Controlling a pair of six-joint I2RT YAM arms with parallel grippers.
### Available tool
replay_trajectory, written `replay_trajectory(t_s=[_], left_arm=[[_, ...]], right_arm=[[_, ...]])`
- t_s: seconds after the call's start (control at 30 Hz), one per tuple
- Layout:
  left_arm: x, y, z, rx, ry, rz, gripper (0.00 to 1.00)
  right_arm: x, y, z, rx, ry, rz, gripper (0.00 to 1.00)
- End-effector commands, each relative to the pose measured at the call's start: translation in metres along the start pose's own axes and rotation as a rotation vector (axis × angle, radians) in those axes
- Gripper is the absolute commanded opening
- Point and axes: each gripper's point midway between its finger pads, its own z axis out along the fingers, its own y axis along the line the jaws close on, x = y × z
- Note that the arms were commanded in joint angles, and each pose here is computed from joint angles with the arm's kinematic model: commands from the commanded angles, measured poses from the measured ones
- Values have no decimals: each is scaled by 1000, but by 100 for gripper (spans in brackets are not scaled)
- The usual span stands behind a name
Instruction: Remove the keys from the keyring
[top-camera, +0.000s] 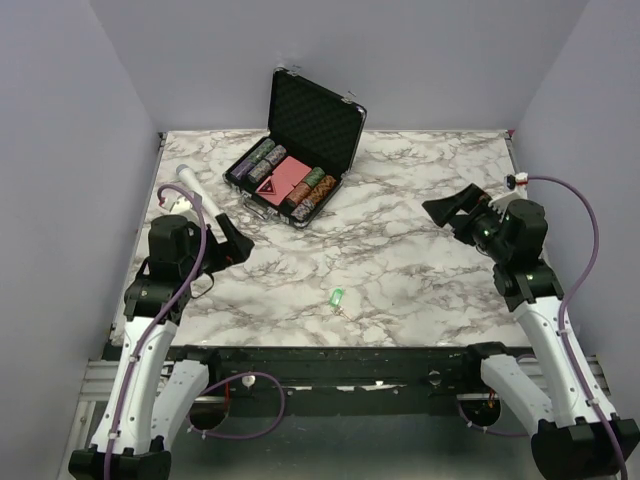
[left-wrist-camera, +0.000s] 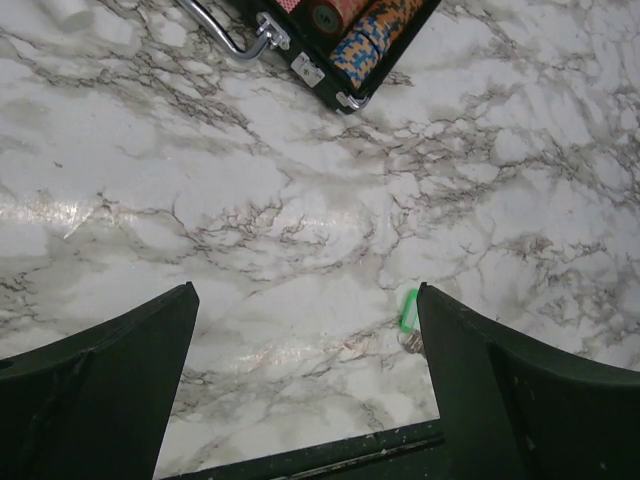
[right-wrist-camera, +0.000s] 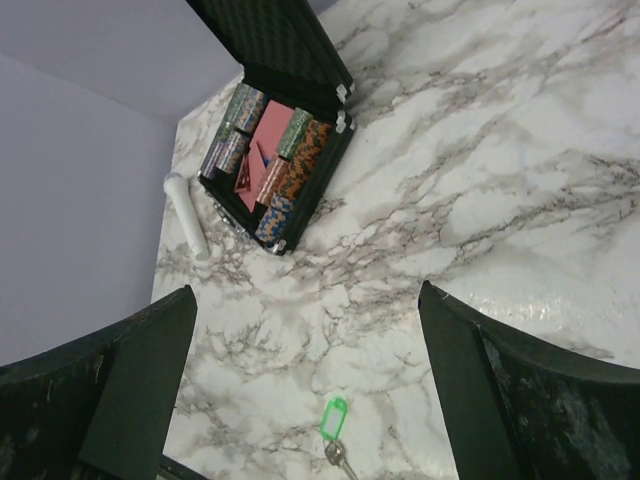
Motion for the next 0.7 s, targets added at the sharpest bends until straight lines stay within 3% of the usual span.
replay_trajectory(t_s=[0.0,0.1,0.3,0.5,0.67], left_arm=[[16,-1,-14,-19,92,-40,99],[23,1,-15,-27,119,-62,99],[37,-17,-9,129,129,-47,99],[58,-26,8,135,215,81,96],[80,-61,27,222,273,212,96]], right_arm=[[35,-13,-13,56,122,109,100],[52,-2,-21,-26,178,153,100],[82,-4,-29,-95,261,154,100],[96,-3,-36,-106,346,145,100],[116,-14,-40,-53,459,167,100]])
